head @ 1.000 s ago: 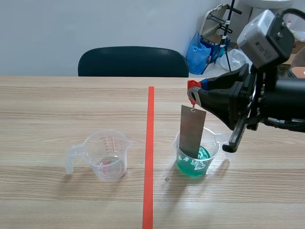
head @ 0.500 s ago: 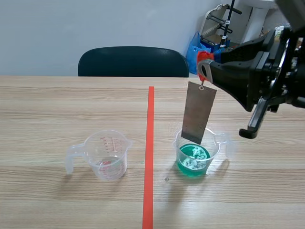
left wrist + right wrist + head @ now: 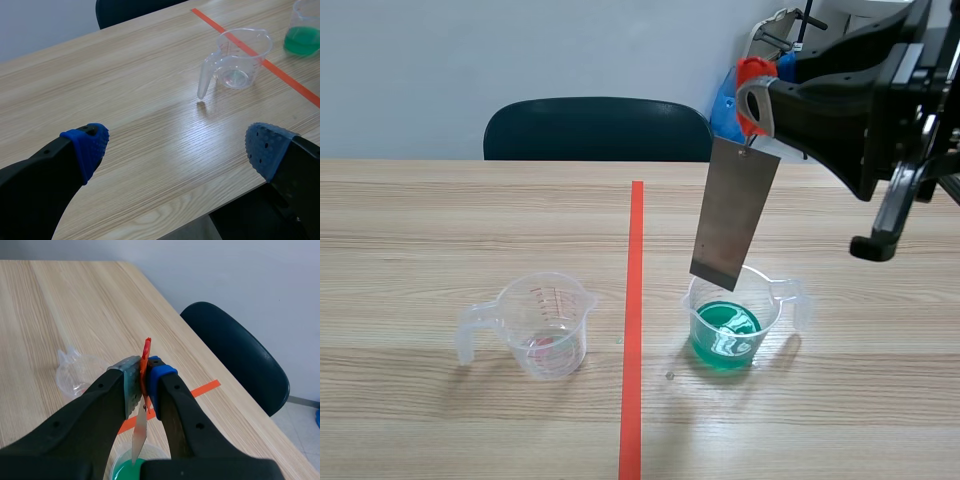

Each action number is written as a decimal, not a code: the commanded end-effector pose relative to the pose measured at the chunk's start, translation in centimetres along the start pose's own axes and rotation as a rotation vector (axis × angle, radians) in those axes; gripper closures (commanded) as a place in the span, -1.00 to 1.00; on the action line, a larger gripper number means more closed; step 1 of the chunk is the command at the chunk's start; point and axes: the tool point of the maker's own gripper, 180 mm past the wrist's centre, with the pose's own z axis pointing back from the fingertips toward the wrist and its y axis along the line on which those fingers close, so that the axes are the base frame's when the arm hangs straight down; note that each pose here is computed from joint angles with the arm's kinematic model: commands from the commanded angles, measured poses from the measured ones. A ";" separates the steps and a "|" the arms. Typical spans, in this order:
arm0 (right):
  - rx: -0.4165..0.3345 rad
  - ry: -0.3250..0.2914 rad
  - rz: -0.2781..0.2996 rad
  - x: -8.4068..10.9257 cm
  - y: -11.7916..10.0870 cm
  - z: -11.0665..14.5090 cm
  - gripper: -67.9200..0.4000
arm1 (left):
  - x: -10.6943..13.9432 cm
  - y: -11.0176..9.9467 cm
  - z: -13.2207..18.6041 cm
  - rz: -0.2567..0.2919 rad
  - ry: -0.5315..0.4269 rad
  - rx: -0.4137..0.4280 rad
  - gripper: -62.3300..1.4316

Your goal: Do the redox reaction experiment

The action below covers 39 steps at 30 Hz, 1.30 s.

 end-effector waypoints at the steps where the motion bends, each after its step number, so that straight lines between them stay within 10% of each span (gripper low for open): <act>1: -0.004 -0.033 0.019 1.3 -0.4 0.2 0.97 | 0.6 0.2 0.1 0.000 -0.027 0.014 -0.88; 39: -0.025 -0.013 0.000 4.4 -1.3 1.3 0.97 | 0.6 0.2 0.1 0.000 -0.027 0.014 -0.88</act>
